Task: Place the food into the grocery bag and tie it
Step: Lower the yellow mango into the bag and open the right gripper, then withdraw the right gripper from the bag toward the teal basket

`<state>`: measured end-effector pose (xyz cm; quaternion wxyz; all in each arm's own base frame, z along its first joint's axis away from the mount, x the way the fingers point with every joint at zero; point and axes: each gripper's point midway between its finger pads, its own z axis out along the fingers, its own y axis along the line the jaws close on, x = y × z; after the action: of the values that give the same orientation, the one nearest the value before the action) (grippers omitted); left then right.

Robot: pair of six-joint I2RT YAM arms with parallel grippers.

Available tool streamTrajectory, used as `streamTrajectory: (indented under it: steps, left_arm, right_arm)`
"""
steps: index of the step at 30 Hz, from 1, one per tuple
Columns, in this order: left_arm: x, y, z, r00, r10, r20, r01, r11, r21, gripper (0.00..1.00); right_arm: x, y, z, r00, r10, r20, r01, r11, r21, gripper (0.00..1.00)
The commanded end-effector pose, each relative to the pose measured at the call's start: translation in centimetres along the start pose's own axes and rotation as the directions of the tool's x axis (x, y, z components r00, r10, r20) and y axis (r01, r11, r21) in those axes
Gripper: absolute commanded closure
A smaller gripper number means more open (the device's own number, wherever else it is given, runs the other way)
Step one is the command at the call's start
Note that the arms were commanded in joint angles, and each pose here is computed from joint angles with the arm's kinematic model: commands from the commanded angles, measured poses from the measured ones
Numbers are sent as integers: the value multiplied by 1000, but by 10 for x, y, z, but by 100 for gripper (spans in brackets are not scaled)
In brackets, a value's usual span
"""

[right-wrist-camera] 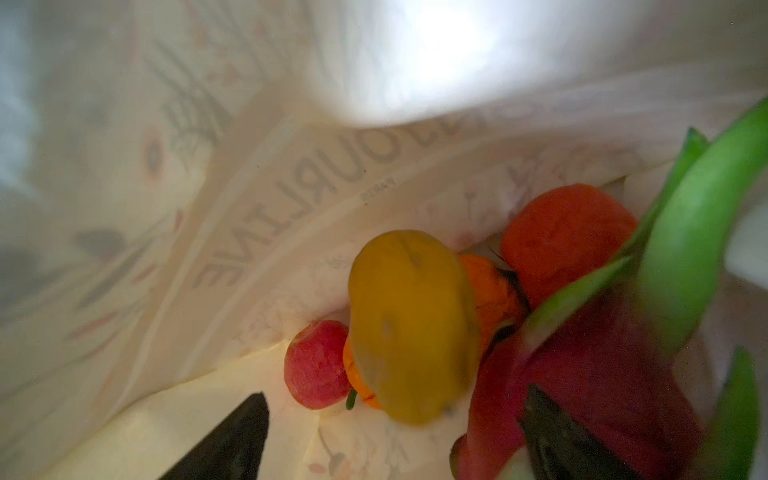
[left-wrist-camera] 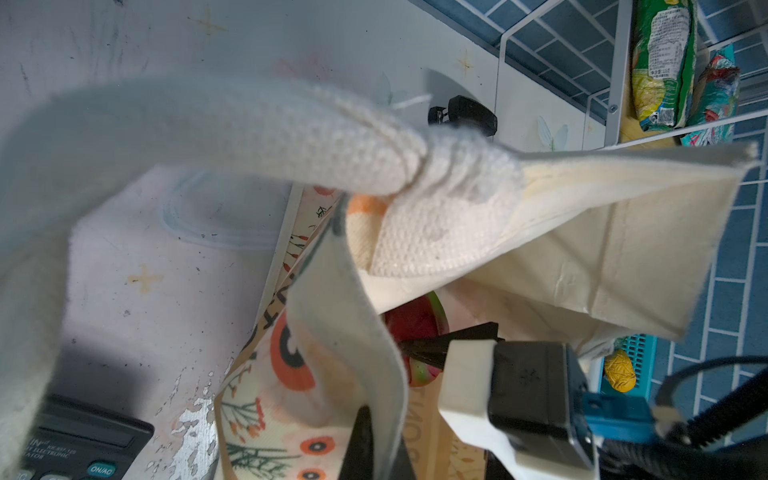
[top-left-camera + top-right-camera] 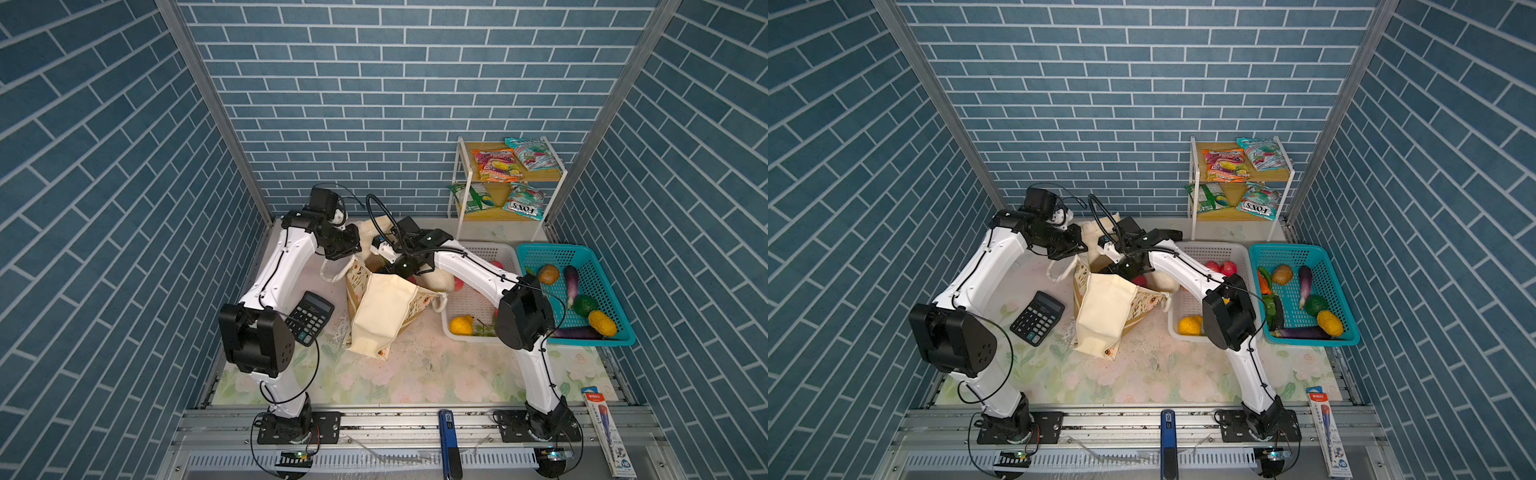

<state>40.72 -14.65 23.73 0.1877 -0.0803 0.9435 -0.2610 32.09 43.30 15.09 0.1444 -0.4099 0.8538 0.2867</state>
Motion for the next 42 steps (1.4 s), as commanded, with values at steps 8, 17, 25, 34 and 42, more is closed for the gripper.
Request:
streamTrajectory:
  steps: [8,17,25,34,42]
  left_arm:
    - [7,-1,-3,1000,12,-12,-12,1000,-6,98]
    - [9,0,-6,1000,17,-7,-17,1000,-9,96]
    - [13,0,-10,1000,18,-6,-18,1000,-5,96]
    - [17,0,-10,1000,18,3,-18,1000,8,96]
    - [20,2,-9,1000,20,12,-20,1000,14,96]
  right_arm:
    - [-15,-8,-55,995,-77,70,63,981,186,1]
    - [-43,4,-162,954,-133,270,67,968,241,1]
    - [-6,-66,-306,861,-122,494,-171,845,507,2]
    - [139,-207,-383,702,181,689,-644,573,507,9]
    - [216,-277,-352,563,456,690,-812,461,358,18]
